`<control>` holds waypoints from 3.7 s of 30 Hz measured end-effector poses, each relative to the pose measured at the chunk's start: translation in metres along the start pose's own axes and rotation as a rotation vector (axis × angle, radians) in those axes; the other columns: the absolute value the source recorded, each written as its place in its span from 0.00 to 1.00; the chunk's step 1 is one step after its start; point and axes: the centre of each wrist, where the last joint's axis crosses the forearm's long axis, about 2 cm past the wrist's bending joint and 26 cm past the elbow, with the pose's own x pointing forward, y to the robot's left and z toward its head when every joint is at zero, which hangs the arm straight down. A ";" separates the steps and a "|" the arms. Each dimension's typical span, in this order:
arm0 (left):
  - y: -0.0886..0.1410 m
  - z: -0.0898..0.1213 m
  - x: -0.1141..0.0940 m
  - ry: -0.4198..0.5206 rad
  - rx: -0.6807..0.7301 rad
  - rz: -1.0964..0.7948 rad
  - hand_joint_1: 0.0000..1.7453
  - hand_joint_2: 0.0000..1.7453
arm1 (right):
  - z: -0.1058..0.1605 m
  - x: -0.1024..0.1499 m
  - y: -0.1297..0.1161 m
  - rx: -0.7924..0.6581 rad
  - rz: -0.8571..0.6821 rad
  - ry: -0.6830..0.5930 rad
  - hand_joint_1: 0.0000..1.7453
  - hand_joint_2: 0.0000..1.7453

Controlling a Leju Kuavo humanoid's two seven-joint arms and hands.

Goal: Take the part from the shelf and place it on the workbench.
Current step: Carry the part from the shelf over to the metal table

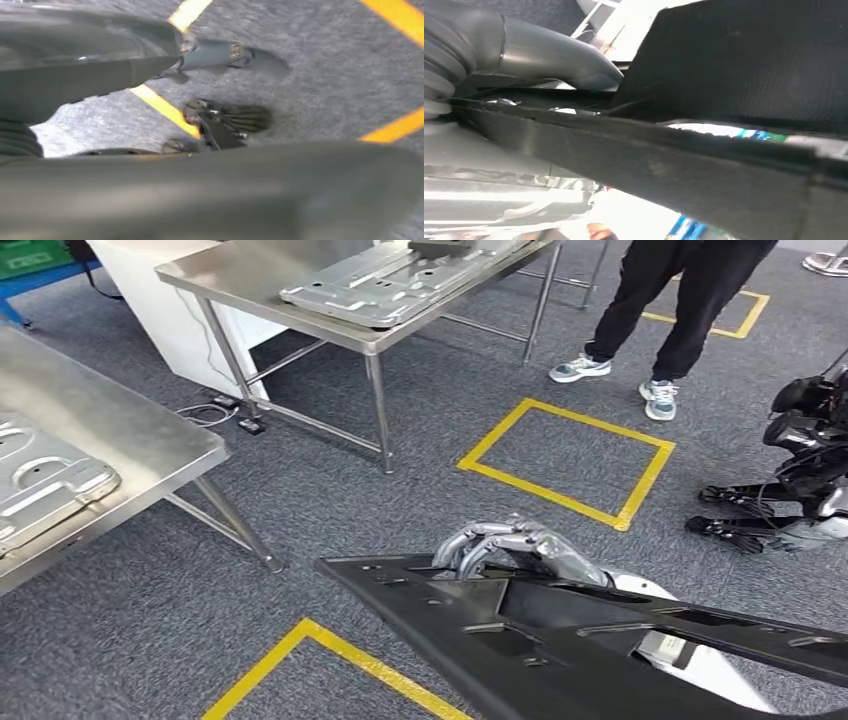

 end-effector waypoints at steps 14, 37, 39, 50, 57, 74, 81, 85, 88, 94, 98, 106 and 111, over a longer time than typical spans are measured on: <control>-0.001 -0.001 0.003 -0.022 -0.008 0.012 0.00 0.00 | -0.006 -0.002 0.001 -0.002 -0.008 -0.011 1.00 1.00; -0.003 -0.003 0.007 -0.034 -0.016 0.053 0.00 0.00 | -0.012 -0.005 -0.002 0.007 -0.030 -0.010 1.00 1.00; -0.004 -0.004 0.008 -0.043 -0.015 0.084 0.00 0.00 | -0.012 -0.005 -0.002 0.008 -0.031 -0.009 1.00 1.00; -0.005 -0.004 0.008 -0.051 -0.011 0.117 0.00 0.00 | -0.016 -0.006 -0.005 0.010 -0.031 -0.015 1.00 1.00; -0.005 -0.004 0.008 -0.064 -0.013 0.143 0.00 0.00 | -0.017 -0.006 -0.005 0.009 -0.035 -0.014 1.00 1.00; -0.006 -0.003 0.007 -0.065 0.009 0.206 0.00 0.00 | -0.015 -0.005 -0.003 0.009 -0.040 -0.009 1.00 1.00; -0.007 -0.004 0.008 -0.071 0.003 0.225 0.00 0.00 | -0.015 -0.005 -0.002 0.007 -0.045 -0.012 1.00 1.00; -0.007 -0.003 0.007 -0.070 0.001 0.228 0.00 0.00 | -0.017 -0.004 -0.002 -0.001 -0.053 -0.023 1.00 1.00; -0.008 -0.003 0.006 -0.069 0.000 0.230 0.00 0.00 | -0.017 -0.004 -0.001 -0.006 -0.060 -0.027 1.00 1.00; -0.008 -0.003 0.006 -0.070 0.000 0.233 0.00 0.00 | -0.020 -0.004 -0.001 -0.007 -0.060 -0.036 1.00 1.00; -0.009 -0.004 0.009 -0.075 -0.002 0.235 0.00 0.00 | -0.019 -0.004 0.000 -0.011 -0.062 -0.034 1.00 1.00; -0.009 -0.004 0.009 -0.075 -0.002 0.238 0.00 0.00 | -0.017 -0.004 0.001 -0.014 -0.067 -0.028 1.00 1.00; -0.010 -0.005 0.011 -0.079 -0.002 0.238 0.00 0.00 | -0.018 -0.003 0.001 -0.017 -0.069 -0.035 1.00 1.00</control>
